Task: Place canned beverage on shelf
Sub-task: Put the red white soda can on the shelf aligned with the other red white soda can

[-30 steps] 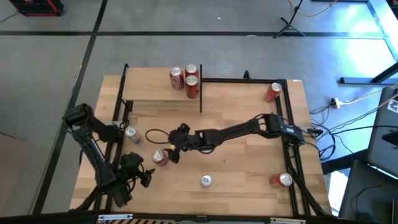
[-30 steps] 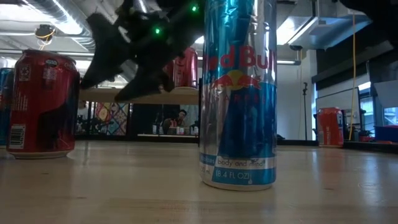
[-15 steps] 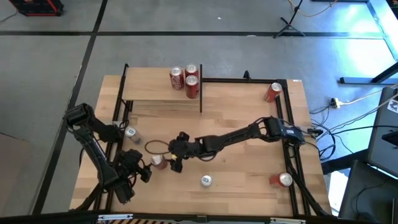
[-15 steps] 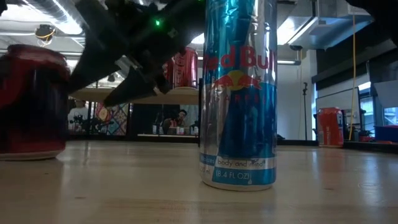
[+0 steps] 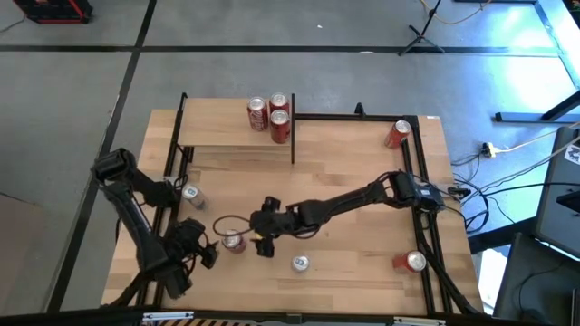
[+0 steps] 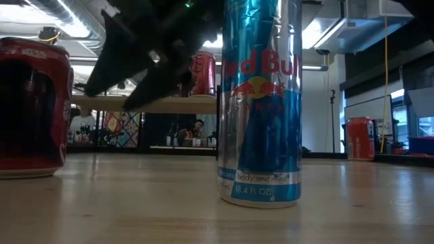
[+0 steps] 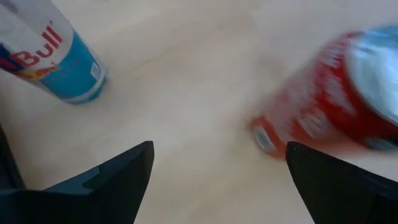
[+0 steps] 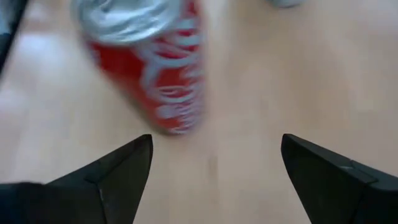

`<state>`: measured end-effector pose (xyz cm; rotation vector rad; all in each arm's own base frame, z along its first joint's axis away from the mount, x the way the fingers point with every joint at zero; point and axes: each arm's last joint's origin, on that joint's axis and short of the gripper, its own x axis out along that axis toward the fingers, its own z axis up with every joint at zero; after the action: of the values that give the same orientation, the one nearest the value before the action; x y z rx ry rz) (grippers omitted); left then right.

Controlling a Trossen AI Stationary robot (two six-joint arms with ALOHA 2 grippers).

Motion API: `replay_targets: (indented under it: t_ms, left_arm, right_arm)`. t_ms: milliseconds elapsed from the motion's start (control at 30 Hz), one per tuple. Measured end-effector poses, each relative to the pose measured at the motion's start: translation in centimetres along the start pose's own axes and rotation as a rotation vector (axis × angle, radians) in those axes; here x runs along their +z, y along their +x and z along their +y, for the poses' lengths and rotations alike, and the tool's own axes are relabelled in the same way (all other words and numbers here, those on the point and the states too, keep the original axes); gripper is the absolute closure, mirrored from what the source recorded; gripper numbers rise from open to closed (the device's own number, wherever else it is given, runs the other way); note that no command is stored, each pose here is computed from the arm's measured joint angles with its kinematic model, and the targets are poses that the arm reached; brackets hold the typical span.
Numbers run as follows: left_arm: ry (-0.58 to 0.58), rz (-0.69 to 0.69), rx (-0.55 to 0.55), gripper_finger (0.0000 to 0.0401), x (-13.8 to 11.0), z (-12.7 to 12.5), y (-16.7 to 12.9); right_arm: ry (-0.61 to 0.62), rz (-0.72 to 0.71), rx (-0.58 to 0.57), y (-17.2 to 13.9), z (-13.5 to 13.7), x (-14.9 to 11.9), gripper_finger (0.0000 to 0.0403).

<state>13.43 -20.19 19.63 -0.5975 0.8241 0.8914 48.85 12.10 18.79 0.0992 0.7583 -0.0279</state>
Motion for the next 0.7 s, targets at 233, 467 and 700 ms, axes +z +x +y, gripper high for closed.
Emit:
replay_targets:
  t_ms: [233, 467, 700]
  left_arm:
    - [-0.013, 0.104, -0.226, 0.004, -1.5, -1.7, -2.4]
    - [-0.052, -0.038, -0.237, 0.004, -1.3, -3.3, 0.1]
    - [0.0, -0.013, -0.092, 0.004, -0.2, -3.5, 1.6]
  right_arm:
    - [0.059, -0.094, -0.093, 0.1, -2.2, 1.8, 0.0056]
    - [0.072, -0.166, -0.073, 0.3, -2.2, 2.4, 0.0056]
    - [0.042, -0.117, -0.012, 0.2, -0.9, 1.8, 0.0056]
